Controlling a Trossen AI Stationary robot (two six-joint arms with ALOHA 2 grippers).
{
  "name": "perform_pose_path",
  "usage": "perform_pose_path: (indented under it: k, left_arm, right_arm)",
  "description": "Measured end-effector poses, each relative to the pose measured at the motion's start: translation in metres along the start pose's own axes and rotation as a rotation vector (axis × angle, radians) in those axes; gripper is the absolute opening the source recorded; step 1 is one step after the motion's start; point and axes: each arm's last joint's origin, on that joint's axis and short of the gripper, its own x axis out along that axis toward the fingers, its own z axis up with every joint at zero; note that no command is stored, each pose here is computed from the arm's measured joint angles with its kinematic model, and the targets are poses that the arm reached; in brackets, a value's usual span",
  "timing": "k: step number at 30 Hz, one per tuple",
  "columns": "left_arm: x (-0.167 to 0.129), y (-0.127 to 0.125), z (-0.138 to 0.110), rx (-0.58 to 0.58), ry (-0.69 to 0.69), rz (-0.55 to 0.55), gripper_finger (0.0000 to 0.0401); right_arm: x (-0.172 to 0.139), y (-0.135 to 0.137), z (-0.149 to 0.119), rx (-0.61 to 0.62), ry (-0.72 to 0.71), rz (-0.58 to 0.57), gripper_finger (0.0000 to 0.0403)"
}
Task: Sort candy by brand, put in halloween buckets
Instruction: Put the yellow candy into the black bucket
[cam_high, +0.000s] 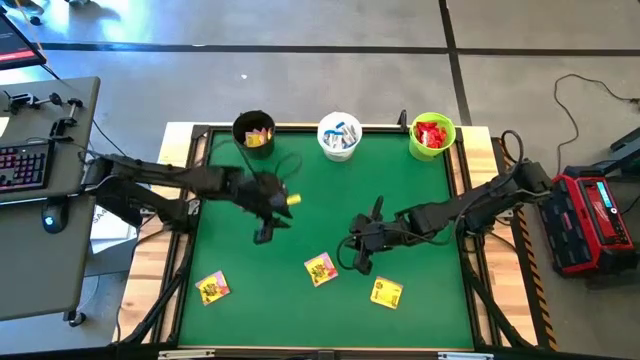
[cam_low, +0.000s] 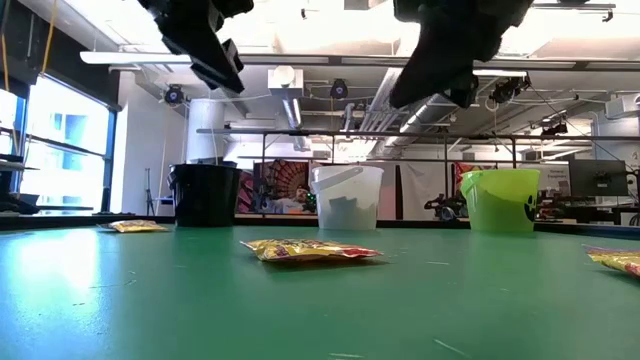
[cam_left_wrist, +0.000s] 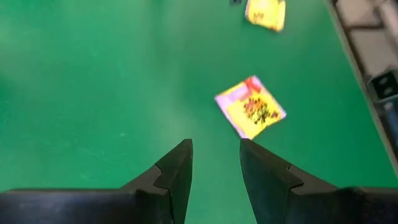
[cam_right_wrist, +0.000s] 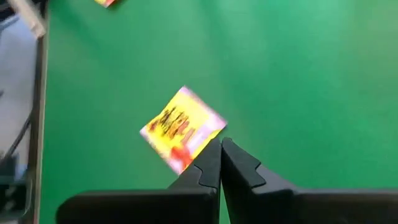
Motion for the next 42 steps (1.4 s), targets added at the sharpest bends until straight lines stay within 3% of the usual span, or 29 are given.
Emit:
perform_pose_path:
  k: [8,15,17,23,33,42]
  left_arm:
    - [0.044,-0.036,-0.001,-0.025,0.04,-0.005,0.0112]
    - [0.082,-0.053,-0.014,-0.014,0.02,-0.052,0.0014]
    - [0.088,-0.057,-0.017,0.011,0.026,-0.046,0.0006]
    - [0.114,-0.069,-0.024,0.054,0.035,-0.075,0.0058]
    - [0.153,-0.067,-0.043,0.004,0.125,-0.059,0.0164]
    - [0.163,-0.067,-0.048,0.028,0.132,-0.018,0.0199]
  right_arm:
    - [-0.002,0.003,-0.013,-0.108,0.12,0.013,0.0]
    - [-0.005,0.011,-0.025,-0.119,0.133,0.015,0.0]
    - [-0.006,0.012,-0.03,-0.115,0.161,0.0,0.0]
    - [-0.008,0.015,-0.036,-0.107,0.178,-0.018,0.0]
    - [-0.008,0.016,-0.037,-0.099,0.176,-0.021,0.0]
    - [-0.008,0.015,-0.037,-0.101,0.184,-0.026,0.0]
